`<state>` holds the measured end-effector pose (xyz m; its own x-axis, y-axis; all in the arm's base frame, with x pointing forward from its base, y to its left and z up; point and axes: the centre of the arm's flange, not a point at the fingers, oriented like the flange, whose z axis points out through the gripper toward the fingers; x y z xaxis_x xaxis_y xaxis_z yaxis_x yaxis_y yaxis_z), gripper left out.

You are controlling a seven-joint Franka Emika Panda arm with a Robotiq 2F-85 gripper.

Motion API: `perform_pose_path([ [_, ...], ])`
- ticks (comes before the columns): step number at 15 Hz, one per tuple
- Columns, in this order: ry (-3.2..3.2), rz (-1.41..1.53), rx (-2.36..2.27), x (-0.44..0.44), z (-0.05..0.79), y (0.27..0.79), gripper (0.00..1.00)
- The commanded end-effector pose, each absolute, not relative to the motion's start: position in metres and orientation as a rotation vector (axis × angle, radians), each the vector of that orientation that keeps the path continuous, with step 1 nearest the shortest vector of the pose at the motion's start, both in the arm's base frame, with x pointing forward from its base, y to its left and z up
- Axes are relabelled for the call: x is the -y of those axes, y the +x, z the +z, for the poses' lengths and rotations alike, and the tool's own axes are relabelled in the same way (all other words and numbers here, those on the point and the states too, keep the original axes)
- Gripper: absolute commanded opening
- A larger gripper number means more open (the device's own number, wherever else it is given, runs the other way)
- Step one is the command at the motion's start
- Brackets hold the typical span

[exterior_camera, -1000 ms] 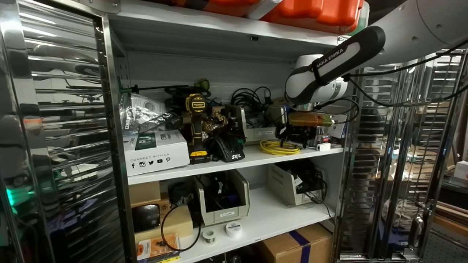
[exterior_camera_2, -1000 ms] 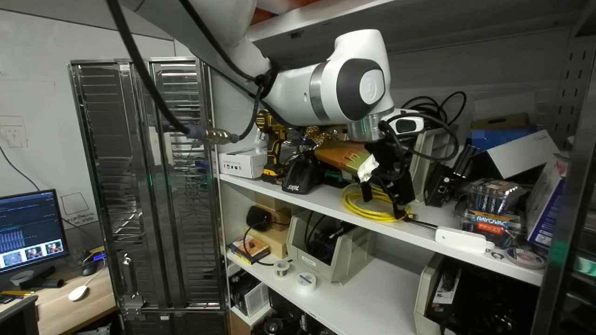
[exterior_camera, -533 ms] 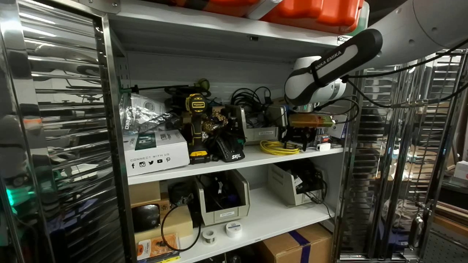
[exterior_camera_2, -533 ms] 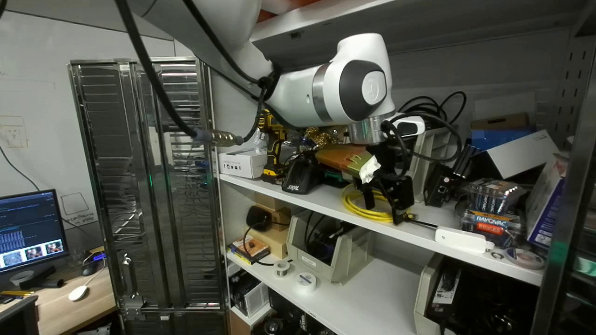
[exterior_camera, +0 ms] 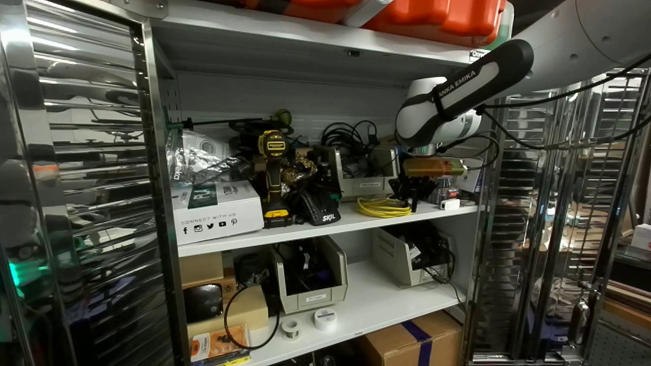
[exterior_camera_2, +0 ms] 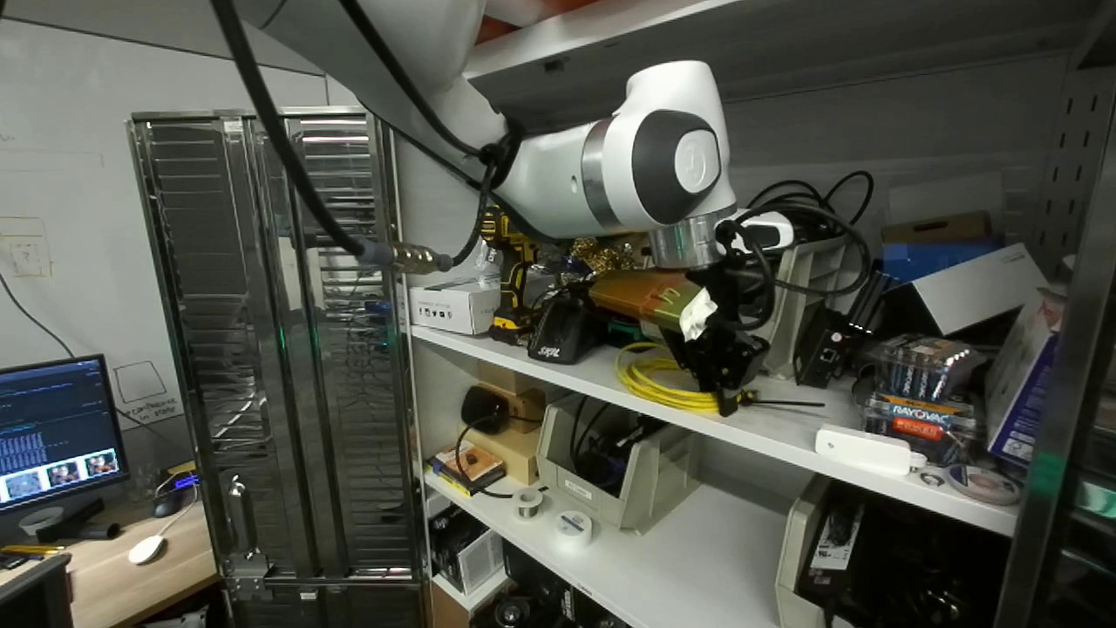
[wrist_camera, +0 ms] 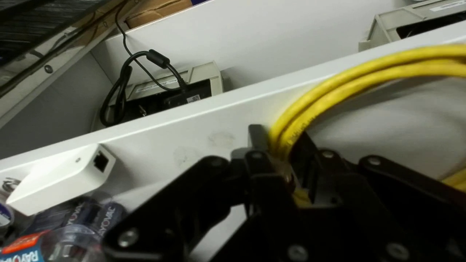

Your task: Put the yellow cable inside the tool box

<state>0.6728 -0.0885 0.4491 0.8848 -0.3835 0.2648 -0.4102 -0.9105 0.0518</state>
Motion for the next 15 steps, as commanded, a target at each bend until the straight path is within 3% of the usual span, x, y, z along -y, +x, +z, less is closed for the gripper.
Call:
perform_pose_path([
  [1, 2.906, 0.393, 0.528, 0.089, 0.461, 0.646, 0.05],
  [2, 2.898, 0.391, 0.512, 0.089, 0.464, 0.638, 0.09],
  [8, 2.89, 0.518, 0.444, 0.1, 0.515, 0.574, 0.08],
  [15, 2.879, 0.974, 0.607, 0.11, 0.578, 0.551, 0.04],
])
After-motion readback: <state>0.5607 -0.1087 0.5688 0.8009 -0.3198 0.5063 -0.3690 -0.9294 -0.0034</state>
